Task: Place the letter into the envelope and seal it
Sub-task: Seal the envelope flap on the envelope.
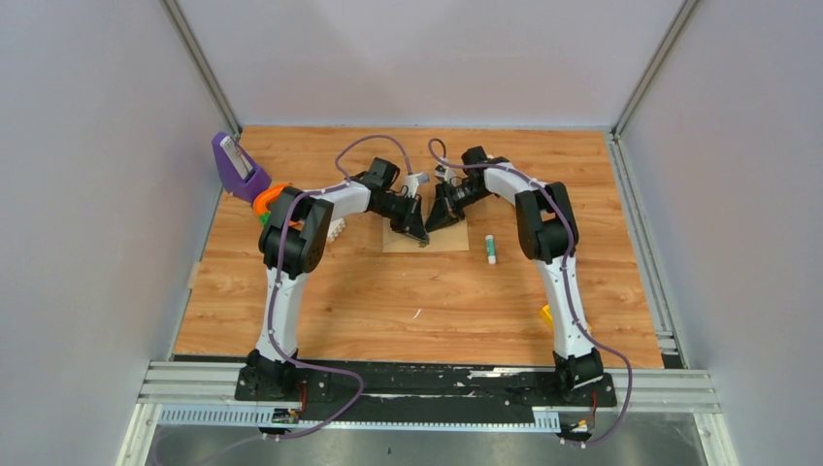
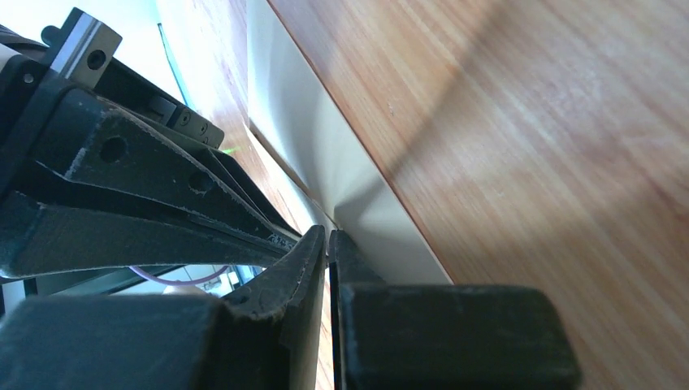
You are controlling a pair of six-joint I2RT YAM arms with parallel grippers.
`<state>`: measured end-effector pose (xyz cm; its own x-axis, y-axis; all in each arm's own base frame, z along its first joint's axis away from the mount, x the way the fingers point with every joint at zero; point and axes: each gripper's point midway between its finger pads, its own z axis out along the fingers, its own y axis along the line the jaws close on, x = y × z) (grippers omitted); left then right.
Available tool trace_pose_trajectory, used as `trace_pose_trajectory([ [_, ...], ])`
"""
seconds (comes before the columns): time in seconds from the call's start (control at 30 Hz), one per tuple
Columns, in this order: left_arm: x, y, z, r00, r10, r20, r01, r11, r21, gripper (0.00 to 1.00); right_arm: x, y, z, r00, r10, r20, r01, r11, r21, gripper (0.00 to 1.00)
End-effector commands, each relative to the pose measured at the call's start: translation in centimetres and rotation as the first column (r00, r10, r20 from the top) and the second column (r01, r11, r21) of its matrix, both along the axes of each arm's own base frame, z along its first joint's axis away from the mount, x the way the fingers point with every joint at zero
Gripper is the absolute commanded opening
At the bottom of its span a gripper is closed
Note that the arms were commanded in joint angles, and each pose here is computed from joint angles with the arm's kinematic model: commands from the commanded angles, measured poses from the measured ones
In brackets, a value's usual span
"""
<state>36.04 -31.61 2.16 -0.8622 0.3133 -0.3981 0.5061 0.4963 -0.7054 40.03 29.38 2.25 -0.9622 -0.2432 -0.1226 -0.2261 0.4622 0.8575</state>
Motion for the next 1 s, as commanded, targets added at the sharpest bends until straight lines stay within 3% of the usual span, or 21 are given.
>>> trace_pose_trajectory([
  [0.0,-0.2,1.8,-3.0,0.999,0.021,0.028,-0.025,0.991,0.130,0.00,0.1,0.5,-0.7,1.000,0.013,0.022,-0.013,1.000,-0.015,0.08],
  [0.5,-0.2,1.8,-2.8,0.999,0.024,0.028,-0.028,0.992,0.127,0.00,-2.0,-2.9,-0.5,0.999,0.011,0.042,-0.008,0.998,-0.070,0.08],
  [0.97,-0.1,1.7,-2.6,0.999,0.022,0.031,-0.026,0.992,0.121,0.00,-0.1,-2.5,0.7,0.998,-0.013,0.059,0.016,0.999,-0.047,0.08],
])
